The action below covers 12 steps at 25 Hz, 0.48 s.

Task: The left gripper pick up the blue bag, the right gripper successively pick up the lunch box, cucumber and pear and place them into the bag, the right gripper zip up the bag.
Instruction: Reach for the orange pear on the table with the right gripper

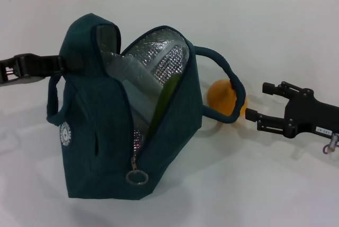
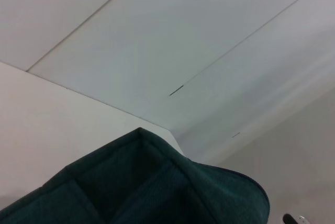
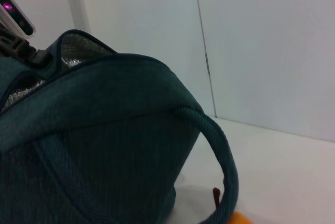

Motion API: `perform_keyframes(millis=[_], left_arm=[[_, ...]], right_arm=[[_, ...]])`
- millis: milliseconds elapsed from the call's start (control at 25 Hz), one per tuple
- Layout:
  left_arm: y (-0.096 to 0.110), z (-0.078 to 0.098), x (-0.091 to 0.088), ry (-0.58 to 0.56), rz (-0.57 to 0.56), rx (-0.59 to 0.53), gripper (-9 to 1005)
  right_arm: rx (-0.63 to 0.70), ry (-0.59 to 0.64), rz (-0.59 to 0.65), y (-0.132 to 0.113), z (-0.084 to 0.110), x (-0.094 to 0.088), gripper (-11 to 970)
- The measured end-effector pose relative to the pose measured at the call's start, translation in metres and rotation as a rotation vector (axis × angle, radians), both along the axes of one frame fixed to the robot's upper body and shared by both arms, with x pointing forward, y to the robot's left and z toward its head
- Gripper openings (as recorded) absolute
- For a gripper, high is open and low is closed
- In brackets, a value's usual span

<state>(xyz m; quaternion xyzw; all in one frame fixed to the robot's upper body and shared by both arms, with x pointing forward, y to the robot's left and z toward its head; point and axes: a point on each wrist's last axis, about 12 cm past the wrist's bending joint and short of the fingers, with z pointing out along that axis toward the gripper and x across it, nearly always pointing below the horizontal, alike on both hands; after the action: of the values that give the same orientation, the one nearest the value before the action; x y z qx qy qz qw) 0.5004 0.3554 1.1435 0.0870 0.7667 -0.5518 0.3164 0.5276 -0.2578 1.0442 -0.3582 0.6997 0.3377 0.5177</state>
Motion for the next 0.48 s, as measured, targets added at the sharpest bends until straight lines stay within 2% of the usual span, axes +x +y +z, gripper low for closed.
perform_keyframes(millis=[480], left_arm=[[0.0012,0.0016,0.0017,-0.006,0.004,0.003,50]], right_arm=[[-0.025,-0.022,0.018,0.0082,0.0017,0.0064,834]])
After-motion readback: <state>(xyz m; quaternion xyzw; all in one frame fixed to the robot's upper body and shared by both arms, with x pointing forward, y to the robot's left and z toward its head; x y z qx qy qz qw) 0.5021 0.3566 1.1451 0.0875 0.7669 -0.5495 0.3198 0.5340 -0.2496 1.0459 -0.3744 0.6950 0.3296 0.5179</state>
